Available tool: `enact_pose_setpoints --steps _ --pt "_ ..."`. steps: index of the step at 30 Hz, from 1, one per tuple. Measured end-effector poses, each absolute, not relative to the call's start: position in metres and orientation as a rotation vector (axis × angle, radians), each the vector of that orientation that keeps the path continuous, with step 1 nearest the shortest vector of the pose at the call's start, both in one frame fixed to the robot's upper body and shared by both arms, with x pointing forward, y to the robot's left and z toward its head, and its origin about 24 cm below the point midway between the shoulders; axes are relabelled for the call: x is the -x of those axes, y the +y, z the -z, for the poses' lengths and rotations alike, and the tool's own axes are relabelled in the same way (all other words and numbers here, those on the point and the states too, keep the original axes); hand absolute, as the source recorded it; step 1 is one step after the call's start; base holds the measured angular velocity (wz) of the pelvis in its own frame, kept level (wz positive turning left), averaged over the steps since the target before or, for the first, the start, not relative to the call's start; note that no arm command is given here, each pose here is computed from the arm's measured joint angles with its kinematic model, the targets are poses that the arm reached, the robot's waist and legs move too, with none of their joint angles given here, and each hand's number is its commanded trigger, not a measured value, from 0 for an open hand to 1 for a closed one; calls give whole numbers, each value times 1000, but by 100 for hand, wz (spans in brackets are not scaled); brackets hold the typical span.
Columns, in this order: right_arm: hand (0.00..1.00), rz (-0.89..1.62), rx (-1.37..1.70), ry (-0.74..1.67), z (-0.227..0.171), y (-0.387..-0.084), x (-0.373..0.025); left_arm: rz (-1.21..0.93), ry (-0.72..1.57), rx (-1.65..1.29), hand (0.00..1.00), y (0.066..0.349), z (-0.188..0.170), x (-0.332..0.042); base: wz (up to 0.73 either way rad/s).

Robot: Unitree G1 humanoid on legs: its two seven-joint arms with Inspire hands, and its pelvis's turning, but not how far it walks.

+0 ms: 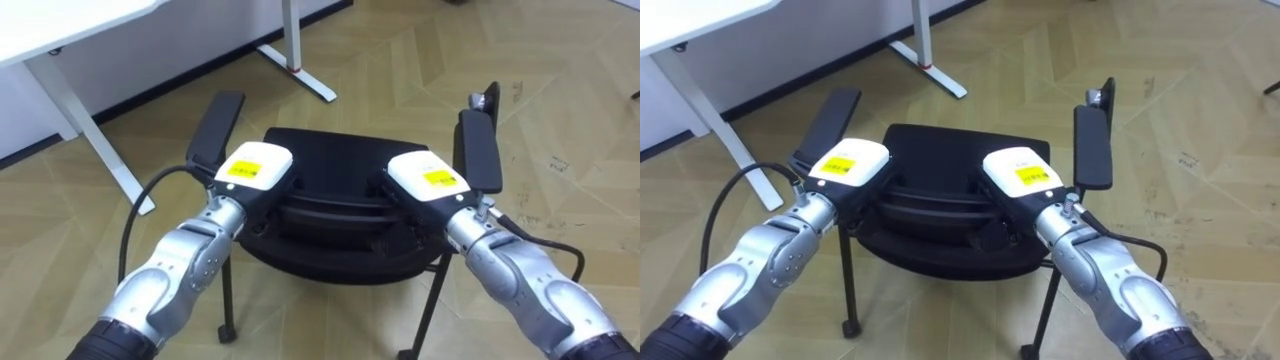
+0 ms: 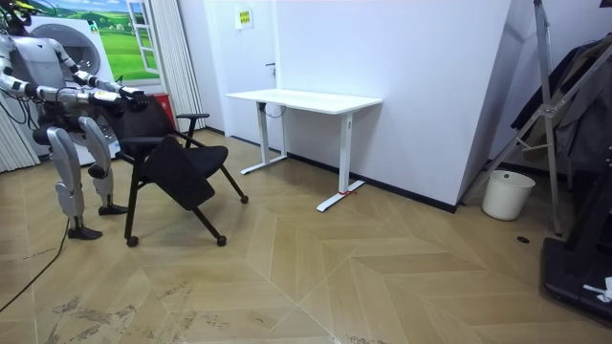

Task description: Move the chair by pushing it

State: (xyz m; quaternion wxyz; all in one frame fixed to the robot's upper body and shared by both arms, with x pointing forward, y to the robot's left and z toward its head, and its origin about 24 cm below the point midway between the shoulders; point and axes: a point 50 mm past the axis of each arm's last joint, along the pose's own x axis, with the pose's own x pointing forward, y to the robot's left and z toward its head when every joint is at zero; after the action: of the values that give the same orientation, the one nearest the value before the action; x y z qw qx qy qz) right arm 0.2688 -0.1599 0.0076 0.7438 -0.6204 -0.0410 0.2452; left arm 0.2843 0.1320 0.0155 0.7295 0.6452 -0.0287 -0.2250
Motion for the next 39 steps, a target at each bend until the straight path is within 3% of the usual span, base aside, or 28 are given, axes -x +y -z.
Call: enact_pose_setpoints --steps 24,29,39 --pt "100 -551 1334 -30 14 -158 -266 528 -19 -1397 100 134 7 -287 15" --pt "100 -541 1365 -33 13 -168 -264 528 -22 -1363 100 126 12 -285 -36" --pt "100 -430 1391 -132 -7 -167 -282 469 -134 -1399 100 125 -19 -309 -19"
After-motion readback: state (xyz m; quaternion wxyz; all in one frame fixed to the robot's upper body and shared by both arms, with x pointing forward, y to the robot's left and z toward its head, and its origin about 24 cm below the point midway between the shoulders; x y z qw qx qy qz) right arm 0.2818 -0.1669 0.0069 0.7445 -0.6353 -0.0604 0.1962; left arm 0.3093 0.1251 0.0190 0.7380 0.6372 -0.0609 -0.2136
